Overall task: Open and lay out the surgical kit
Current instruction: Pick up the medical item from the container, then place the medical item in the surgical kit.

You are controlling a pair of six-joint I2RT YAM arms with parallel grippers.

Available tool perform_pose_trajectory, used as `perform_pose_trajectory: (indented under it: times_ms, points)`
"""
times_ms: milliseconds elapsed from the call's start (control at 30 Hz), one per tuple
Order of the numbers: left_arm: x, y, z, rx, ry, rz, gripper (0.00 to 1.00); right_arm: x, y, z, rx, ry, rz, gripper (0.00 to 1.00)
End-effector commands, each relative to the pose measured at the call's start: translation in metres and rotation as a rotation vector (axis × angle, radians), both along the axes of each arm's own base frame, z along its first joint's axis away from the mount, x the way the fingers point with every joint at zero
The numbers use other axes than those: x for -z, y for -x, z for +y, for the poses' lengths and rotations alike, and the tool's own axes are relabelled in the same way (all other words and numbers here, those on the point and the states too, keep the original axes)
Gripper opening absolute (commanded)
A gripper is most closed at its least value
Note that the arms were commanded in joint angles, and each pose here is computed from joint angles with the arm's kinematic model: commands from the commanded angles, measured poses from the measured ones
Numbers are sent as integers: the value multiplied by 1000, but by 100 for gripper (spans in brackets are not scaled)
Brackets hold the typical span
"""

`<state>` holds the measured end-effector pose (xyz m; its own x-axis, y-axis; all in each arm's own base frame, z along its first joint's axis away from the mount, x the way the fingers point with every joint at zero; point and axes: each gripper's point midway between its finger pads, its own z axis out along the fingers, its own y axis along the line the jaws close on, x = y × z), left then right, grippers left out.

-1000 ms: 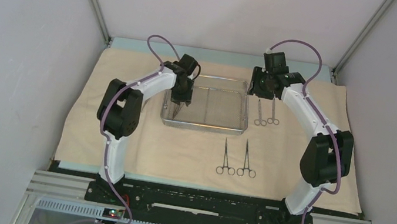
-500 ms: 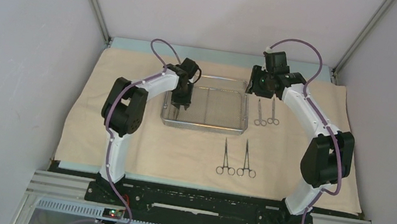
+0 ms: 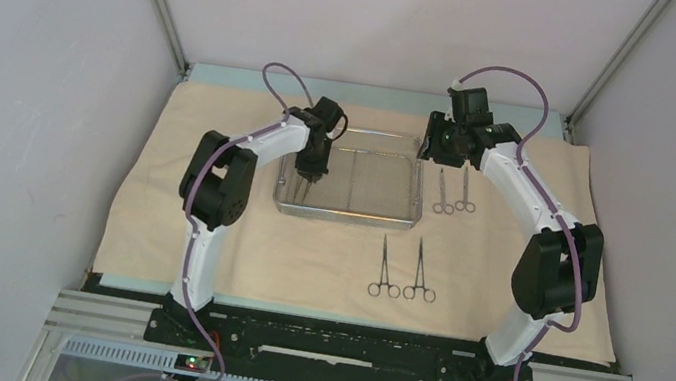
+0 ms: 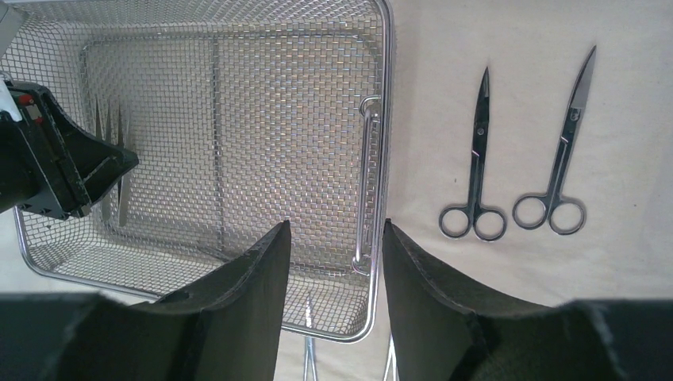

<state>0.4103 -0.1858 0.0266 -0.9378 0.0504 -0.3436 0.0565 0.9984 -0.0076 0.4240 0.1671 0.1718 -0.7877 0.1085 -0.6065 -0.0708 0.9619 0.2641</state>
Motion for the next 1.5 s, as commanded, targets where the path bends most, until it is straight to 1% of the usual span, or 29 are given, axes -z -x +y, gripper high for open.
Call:
perform_pose_trajectory:
  times_ms: [0, 333, 567, 733, 933, 1067, 1267, 1467]
  points:
    - [-7, -14, -9, 20, -5, -45, 16, -19, -2, 5, 6, -39, -48, 54]
    - [-37, -29, -15, 30, 9, -113, 0, -21, -2, 7, 0, -40, -51, 54]
    - [-74, -34, -20, 37, 38, -176, 0, -23, -2, 7, 3, -41, -56, 54]
    - [-105, -25, -13, 22, 41, -216, 0, -27, -1, 8, 1, -47, -62, 54]
    - [-135, 8, 13, -33, 16, -255, 0, -31, 1, 7, 1, -51, -72, 54]
    - [-141, 42, 38, -93, -1, -265, 0, -30, 3, 8, -3, -53, -66, 54]
    - [-122, 104, 71, -169, -15, -235, 0, -31, 4, 8, -6, -59, -66, 54]
    - [-77, 152, 89, -207, -9, -165, 0, -33, 5, 9, -9, -65, -72, 54]
